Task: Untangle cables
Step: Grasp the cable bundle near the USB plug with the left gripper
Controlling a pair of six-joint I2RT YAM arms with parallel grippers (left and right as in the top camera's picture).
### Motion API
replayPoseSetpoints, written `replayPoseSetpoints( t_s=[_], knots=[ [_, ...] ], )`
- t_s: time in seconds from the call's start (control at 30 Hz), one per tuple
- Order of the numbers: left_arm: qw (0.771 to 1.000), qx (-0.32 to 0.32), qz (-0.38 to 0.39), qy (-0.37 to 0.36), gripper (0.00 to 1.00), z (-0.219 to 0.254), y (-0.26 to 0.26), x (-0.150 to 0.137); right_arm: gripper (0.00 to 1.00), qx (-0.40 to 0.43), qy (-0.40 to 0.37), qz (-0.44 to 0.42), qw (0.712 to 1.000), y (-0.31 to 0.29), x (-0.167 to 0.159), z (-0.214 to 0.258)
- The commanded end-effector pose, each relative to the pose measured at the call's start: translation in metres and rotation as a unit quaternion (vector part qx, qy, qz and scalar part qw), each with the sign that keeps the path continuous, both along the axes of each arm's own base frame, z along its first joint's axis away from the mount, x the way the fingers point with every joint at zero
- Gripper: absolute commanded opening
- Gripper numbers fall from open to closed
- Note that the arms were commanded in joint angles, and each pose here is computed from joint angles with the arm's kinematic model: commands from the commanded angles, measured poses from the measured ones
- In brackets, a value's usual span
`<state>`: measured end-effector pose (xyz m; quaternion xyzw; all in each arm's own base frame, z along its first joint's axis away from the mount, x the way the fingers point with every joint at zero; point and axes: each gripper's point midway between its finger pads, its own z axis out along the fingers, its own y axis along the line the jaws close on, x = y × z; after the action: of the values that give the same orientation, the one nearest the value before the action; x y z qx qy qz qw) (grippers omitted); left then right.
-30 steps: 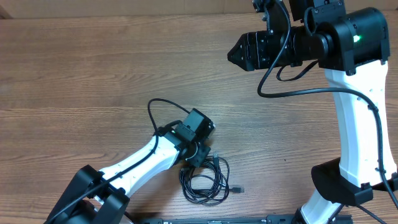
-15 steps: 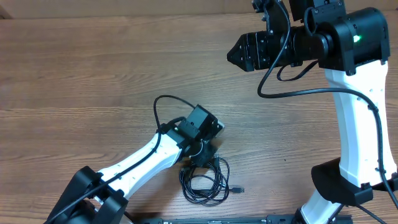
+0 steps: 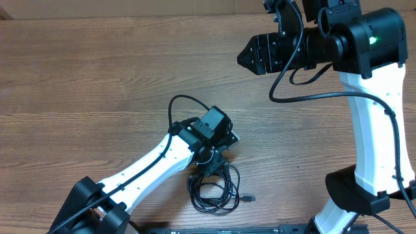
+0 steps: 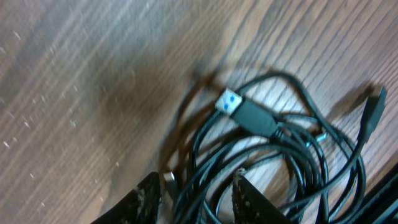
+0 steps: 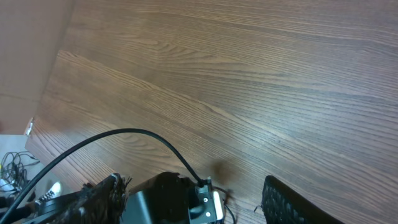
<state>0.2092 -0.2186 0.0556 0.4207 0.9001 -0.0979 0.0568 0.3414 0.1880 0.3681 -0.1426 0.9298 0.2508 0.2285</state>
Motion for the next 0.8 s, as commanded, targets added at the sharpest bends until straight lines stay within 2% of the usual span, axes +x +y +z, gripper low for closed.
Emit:
replayPoseSetpoints(
  t_s=[0.0, 0.03, 0.07, 0.1, 0.13, 0.23, 0.37, 0.47, 0.5, 0.53, 0.57, 0.67, 0.7, 0.77],
  knots=[
    [1.0, 0.015, -0.015, 0.019, 0.4, -0.008, 0.008, -0.012, 0.68, 0.006, -0.013, 0.003, 1.0, -0.001, -0.005, 0.009],
    [0.999, 0.02, -0.015, 0.021, 0.43, -0.009, 0.01, -0.014, 0.68, 0.006, -0.013, 0.003, 1.0, -0.001, -0.005, 0.009],
    [0.999, 0.023, -0.014, 0.02, 0.54, -0.011, 0.012, -0.014, 0.68, 0.006, -0.013, 0.003, 1.0, -0.001, -0.005, 0.009],
    [0.999, 0.027, -0.014, 0.02, 0.69, -0.013, 0.014, -0.015, 0.68, 0.006, -0.013, 0.003, 1.0, -0.001, -0.005, 0.009],
    [0.999, 0.028, -0.014, 0.022, 0.75, -0.015, 0.015, -0.017, 0.68, 0.006, -0.013, 0.004, 1.0, -0.001, -0.005, 0.009],
    [0.999, 0.029, -0.015, 0.028, 0.74, -0.025, 0.019, -0.022, 0.68, 0.006, -0.013, 0.004, 1.0, -0.001, -0.005, 0.009],
    [0.999, 0.033, -0.015, 0.033, 0.63, -0.034, 0.023, -0.028, 0.68, 0.006, -0.013, 0.004, 1.0, -0.001, -0.005, 0.009],
    [0.999, 0.024, -0.015, 0.026, 0.66, -0.038, 0.021, -0.026, 0.68, 0.006, -0.013, 0.004, 1.0, -0.001, -0.005, 0.009],
    [0.999, 0.021, -0.015, 0.022, 0.57, -0.039, 0.02, -0.025, 0.68, 0.006, -0.013, 0.004, 1.0, -0.001, -0.005, 0.009],
    [1.0, 0.016, -0.015, 0.018, 0.34, -0.041, 0.018, -0.023, 0.68, 0.006, -0.013, 0.004, 1.0, -0.001, -0.006, 0.009],
    [1.0, 0.012, -0.012, 0.014, 0.23, -0.042, 0.017, -0.022, 0.68, 0.007, -0.012, 0.005, 1.0, 0.0, -0.006, 0.009],
    [1.0, 0.003, 0.002, 0.007, 0.19, -0.047, 0.014, -0.019, 0.68, 0.008, -0.012, 0.005, 1.0, 0.0, -0.006, 0.009],
    [1.0, 0.0, 0.003, 0.004, 0.08, -0.048, 0.014, -0.019, 0.68, 0.008, -0.012, 0.005, 1.0, 0.0, -0.006, 0.009],
    [1.0, -0.003, 0.007, 0.003, 0.04, -0.051, 0.014, -0.019, 0.68, 0.007, -0.012, 0.005, 1.0, 0.0, -0.006, 0.009]
  ],
)
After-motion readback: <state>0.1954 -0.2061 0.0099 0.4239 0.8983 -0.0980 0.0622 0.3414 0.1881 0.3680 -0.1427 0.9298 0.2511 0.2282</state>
